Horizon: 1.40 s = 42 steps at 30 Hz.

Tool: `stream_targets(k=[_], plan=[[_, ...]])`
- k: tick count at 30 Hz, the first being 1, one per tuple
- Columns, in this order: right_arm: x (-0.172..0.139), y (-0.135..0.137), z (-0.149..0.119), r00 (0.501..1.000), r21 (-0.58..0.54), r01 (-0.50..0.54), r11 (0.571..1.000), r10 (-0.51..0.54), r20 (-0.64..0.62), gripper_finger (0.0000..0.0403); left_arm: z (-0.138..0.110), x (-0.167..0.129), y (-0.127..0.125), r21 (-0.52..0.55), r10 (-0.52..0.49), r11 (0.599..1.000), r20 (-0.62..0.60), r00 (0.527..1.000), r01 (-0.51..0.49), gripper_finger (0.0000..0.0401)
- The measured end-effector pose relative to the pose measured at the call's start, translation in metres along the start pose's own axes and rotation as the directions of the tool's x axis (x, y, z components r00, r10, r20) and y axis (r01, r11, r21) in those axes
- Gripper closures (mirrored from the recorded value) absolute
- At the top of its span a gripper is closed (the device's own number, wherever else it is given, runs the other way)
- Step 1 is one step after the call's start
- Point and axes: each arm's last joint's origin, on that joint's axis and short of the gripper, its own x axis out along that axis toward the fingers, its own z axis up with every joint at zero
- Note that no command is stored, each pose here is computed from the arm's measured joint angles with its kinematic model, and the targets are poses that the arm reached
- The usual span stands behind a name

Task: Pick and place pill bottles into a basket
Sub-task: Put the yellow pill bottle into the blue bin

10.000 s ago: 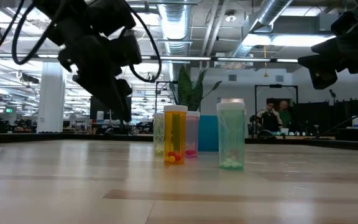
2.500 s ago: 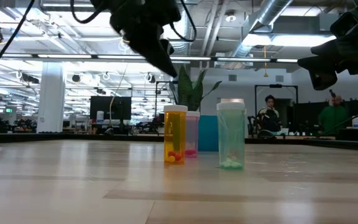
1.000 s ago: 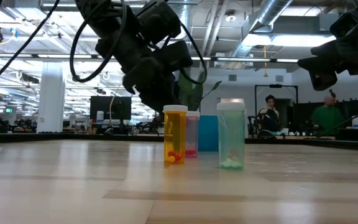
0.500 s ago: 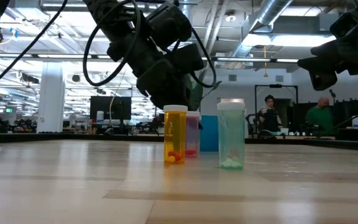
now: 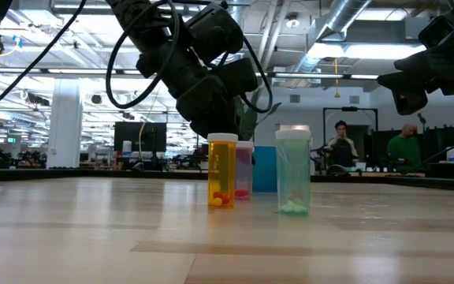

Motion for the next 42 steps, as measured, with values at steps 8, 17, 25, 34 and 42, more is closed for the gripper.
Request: stream_targets(k=[8,17,25,34,42], plan=[[0.0,0.0,0.0,1.0,0.0,0.0,1.0,0.0,0.0,0.0234,0.012,-0.003,0.0,-0.01,-0.025,1.0,0.011,1.0,0.025,0.0311],[0.0,0.0,0.0,1.0,0.0,0.0,1.0,0.0,0.0,0.0234,0.081,-0.032,0.017,0.011,0.09,0.996,0.145,0.985,-0.093,0.0284],[0.0,0.0,0.0,1.0,0.0,0.0,1.0,0.0,0.0,0.0232,0.105,-0.058,0.062,-0.012,0.246,0.968,0.214,0.945,-0.25,0.0307],[0.0,0.0,0.0,1.0,0.0,0.0,1.0,0.0,0.0,0.0233,0.079,-0.046,0.109,-0.179,0.275,0.95,0.094,0.957,-0.256,0.0289],[0.0,0.0,0.0,1.0,0.0,-0.001,1.0,0.001,0.0,0.0234,0.062,-0.011,0.111,-0.223,0.197,0.957,0.039,0.98,-0.183,0.0301]])
